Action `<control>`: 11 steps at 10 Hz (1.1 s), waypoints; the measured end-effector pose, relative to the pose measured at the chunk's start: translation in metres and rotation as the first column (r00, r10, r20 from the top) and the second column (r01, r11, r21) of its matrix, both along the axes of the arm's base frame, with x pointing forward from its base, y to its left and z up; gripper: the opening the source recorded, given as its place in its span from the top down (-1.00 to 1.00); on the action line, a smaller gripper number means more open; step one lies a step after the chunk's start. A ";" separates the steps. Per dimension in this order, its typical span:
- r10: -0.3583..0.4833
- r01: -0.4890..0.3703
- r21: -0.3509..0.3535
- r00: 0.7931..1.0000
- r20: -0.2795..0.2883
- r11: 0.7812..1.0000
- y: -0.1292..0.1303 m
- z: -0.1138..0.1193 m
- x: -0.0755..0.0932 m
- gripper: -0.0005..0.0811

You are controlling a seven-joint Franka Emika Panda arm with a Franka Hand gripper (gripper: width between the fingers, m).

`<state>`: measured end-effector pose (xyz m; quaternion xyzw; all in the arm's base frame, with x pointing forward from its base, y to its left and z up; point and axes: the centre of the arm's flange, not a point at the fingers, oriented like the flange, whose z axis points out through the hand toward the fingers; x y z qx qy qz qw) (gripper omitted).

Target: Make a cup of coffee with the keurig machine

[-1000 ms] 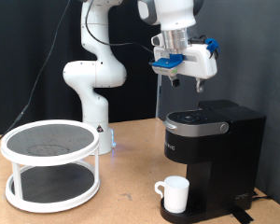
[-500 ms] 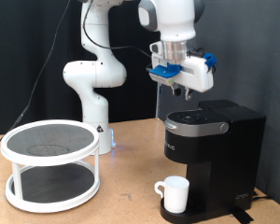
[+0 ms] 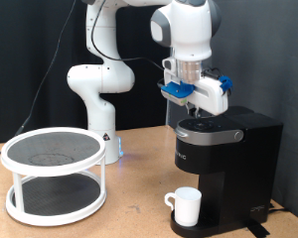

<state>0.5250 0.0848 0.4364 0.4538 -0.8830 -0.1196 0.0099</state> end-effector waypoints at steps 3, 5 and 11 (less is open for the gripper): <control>0.007 -0.007 0.003 1.000 -0.011 1.000 0.003 -0.011 0.005 0.99; 0.010 -0.010 0.003 1.000 -0.016 1.000 0.004 -0.012 0.006 0.99; 0.076 -0.078 0.090 0.997 0.020 0.993 0.007 -0.003 0.007 0.99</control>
